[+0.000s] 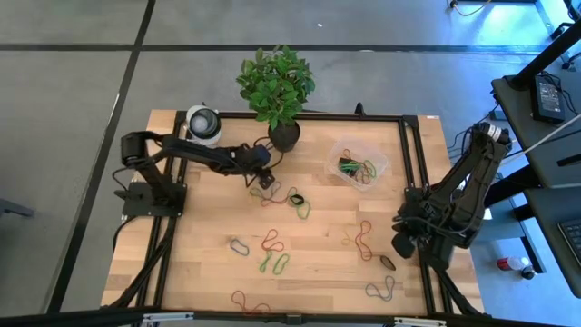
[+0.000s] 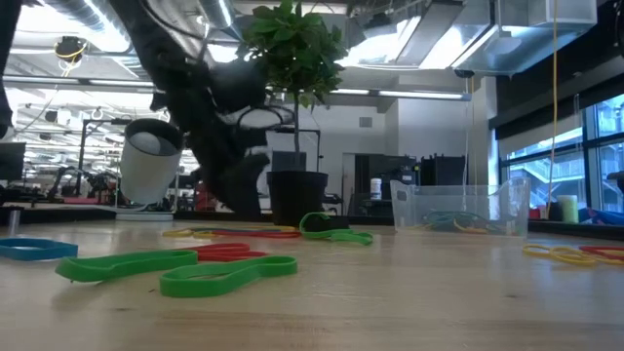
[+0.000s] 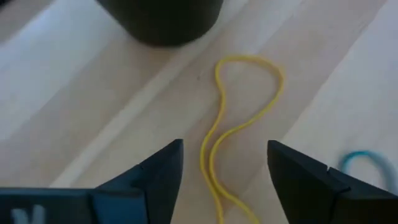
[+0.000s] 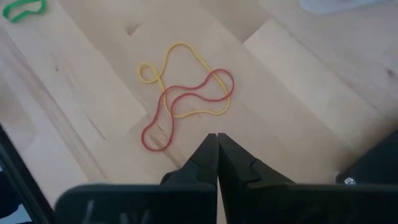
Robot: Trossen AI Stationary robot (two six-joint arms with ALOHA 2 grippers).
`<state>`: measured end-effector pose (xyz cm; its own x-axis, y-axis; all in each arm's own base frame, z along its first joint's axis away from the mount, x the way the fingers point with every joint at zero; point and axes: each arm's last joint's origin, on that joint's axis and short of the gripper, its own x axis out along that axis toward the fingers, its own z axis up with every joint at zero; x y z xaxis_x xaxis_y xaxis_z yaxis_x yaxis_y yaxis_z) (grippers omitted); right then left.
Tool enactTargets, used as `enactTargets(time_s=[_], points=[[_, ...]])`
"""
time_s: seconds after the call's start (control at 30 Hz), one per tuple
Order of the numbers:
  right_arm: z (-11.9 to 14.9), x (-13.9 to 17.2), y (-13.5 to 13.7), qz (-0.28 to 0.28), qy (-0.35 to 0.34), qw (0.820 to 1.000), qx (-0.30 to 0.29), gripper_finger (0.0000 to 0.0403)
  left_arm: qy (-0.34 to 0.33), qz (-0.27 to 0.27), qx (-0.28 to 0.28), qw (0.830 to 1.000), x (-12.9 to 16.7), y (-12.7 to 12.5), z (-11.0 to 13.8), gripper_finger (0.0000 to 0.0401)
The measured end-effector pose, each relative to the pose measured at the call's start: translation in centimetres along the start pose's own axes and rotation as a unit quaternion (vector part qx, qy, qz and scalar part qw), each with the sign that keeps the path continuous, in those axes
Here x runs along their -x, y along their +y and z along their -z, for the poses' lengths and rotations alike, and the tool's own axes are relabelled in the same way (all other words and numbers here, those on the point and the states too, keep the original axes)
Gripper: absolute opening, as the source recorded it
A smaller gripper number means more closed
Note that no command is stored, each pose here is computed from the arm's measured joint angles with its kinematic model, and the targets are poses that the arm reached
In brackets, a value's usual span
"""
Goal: Pick and place rubber bands into bin
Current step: Put the top yellow rubber band into the bin
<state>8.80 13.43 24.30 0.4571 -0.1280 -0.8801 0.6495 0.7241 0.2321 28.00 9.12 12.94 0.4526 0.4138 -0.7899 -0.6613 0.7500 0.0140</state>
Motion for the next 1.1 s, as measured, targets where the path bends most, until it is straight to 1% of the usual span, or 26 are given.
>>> enactTargets(time_s=[0.1,0.17,0.2,0.27,0.3,0.4,0.47,0.5,0.57,0.63,0.67,0.73,0.83,0.87,0.93,1.03,1.1], points=[[-0.1,-0.1,0.0,0.002,-0.001,1.000,-0.004,0.0004,0.011,-0.018,0.006,1.000,-1.5,-0.1,0.7,0.0231],[-0.2,-0.1,0.0,0.003,-0.002,1.000,-0.006,0.0004,0.014,-0.019,-0.001,1.000,-2.5,-0.3,1.0,0.0222],[-0.3,-0.1,0.0,0.004,-0.002,1.000,-0.008,0.0004,0.016,-0.017,-0.002,1.000,-2.9,-0.4,1.1,0.0212],[-0.3,-0.1,0.0,0.004,-0.002,1.000,-0.008,0.0004,0.018,-0.009,0.002,1.000,-3.4,-0.5,1.3,0.0172],[-0.3,-0.1,0.0,0.004,-0.002,1.000,-0.008,0.0004,0.017,-0.003,0.003,1.000,-3.6,-0.6,1.3,0.0143],[-0.3,-0.1,0.0,0.004,-0.002,1.000,-0.007,0.0004,0.007,0.010,0.007,1.000,-3.6,-1.2,1.3,0.0036],[-0.3,-0.1,0.0,0.005,-0.003,1.000,-0.006,0.0004,-0.002,0.024,0.007,1.000,-3.0,-1.7,1.2,0.0012],[-0.3,-0.1,0.0,0.006,-0.003,1.000,-0.003,0.0004,-0.014,0.035,0.004,0.999,-2.4,-2.2,0.7,0.0007],[-0.3,-0.1,0.0,0.006,-0.003,1.000,0.004,0.0004,-0.018,0.084,-0.006,0.996,-1.0,-3.4,0.0,0.0003],[-0.3,-0.1,0.0,0.008,-0.003,1.000,0.009,0.0004,-0.053,0.110,-0.019,0.992,0.7,-4.9,-1.5,0.0002],[-0.3,-0.1,-0.1,0.009,-0.003,1.000,0.011,0.0004,-0.076,0.114,-0.024,0.990,1.9,-5.4,-2.5,0.0002],[-0.3,-0.1,-0.1,0.013,-0.004,1.000,0.013,0.0004,-0.110,0.108,-0.043,0.987,3.8,-6.6,-4.0,0.0001],[-0.4,-0.1,-0.3,0.019,-0.006,1.000,0.016,0.0004,-0.111,0.110,-0.086,0.984,6.1,-9.0,-4.9,0.0001],[-0.4,-0.1,-0.3,0.020,-0.006,1.000,0.017,0.0004,-0.126,0.112,-0.093,0.981,7.0,-9.8,-5.6,0.0001],[-0.4,-0.1,-0.3,0.022,-0.006,1.000,0.018,0.0004,-0.168,0.096,-0.094,0.977,8.6,-11.1,-7.3,0.0001],[-0.4,-0.1,-0.4,0.026,-0.007,0.999,0.022,0.0004,-0.199,0.087,-0.102,0.971,9.4,-12.8,-9.3,0.0001],[-0.4,-0.1,-0.4,0.028,-0.007,0.999,0.034,0.0004,-0.221,0.090,-0.105,0.965,9.8,-14.0,-11.2,0.0001]])
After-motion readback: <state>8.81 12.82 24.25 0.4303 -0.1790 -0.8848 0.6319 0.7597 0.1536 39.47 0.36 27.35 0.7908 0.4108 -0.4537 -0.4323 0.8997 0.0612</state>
